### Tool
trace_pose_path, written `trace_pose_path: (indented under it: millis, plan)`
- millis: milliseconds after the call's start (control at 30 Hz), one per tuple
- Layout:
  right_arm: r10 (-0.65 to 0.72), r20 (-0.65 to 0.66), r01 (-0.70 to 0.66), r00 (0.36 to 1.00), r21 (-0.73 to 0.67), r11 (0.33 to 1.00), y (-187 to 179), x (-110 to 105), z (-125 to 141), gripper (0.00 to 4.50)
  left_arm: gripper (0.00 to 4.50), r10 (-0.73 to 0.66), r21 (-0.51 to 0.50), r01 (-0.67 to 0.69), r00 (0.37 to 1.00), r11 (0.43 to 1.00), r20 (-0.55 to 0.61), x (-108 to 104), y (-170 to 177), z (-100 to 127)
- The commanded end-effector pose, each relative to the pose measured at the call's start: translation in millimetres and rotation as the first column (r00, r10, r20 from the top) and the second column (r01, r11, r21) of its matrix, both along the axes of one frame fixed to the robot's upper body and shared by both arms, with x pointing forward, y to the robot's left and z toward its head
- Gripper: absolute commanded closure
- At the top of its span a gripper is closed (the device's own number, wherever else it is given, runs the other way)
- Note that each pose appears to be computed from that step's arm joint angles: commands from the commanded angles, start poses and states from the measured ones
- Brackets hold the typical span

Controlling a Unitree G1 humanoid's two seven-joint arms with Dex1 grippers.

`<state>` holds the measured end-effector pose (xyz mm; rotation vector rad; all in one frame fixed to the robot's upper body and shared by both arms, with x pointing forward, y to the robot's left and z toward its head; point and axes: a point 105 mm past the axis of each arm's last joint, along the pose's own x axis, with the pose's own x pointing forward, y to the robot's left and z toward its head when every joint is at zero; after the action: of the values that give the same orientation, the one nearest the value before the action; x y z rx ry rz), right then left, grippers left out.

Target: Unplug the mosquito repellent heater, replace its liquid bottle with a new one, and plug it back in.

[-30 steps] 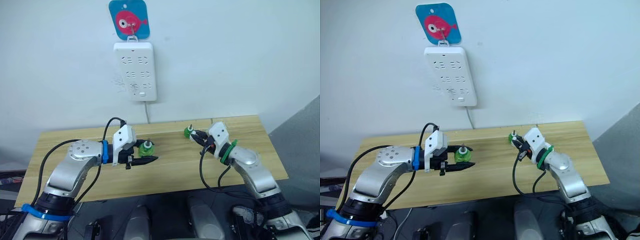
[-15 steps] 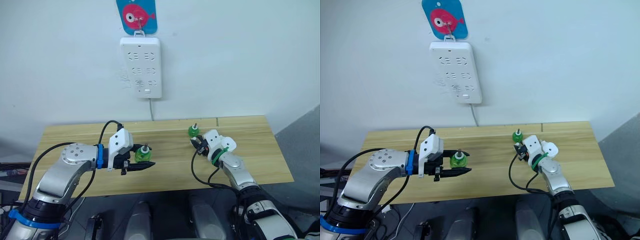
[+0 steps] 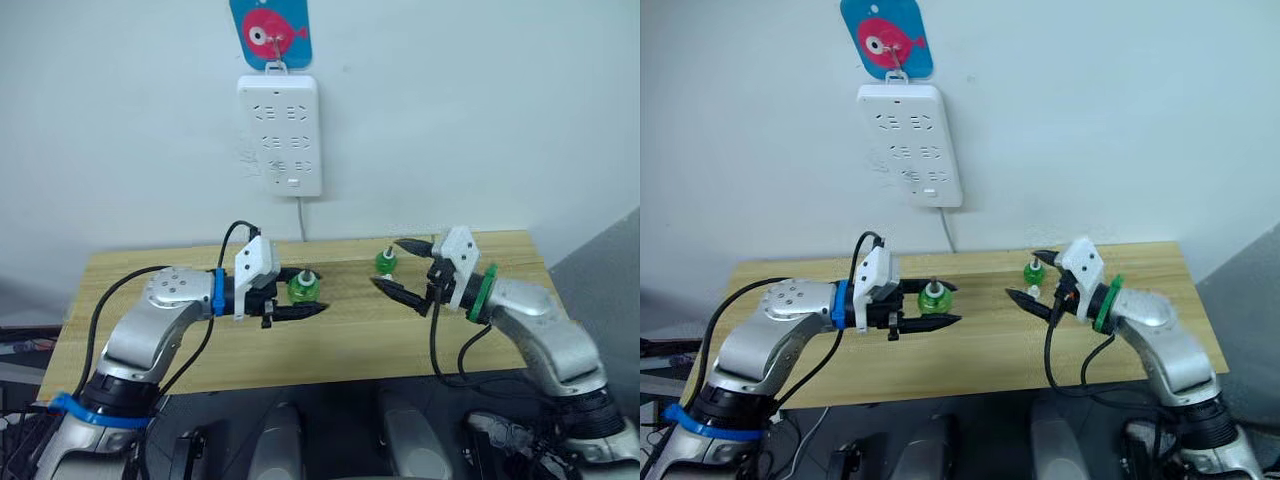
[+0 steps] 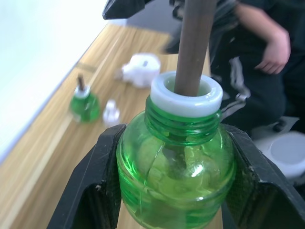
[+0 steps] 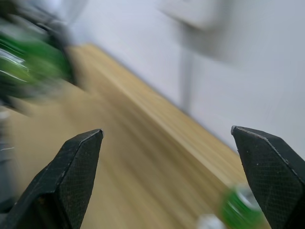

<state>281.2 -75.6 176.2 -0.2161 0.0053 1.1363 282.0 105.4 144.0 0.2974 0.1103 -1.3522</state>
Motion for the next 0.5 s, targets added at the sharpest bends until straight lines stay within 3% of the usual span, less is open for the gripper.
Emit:
trace_pose_path:
  millis: [33,367,500]
  plan:
    - [0.171,-0.041,-0.172,0.984,-0.001,0.985,23.0,-19.8,16.7,0.0,2.16,-0.065,-0.028,0.066,0.997,0.997,0.042,0.4,-12.7,9.8]
    - [0.224,-0.027,-0.224,0.974,-0.004,0.974,48.2,-13.6,16.9,0.0,2.16,-0.12,-0.056,0.125,0.99,0.991,0.079,5.4,-29.1,20.5]
    - [0.228,-0.017,-0.228,0.974,0.012,0.974,51.2,-14.0,18.3,0.91,2.16,-0.127,-0.056,0.132,0.989,0.99,0.081,4.5,-30.0,20.8]
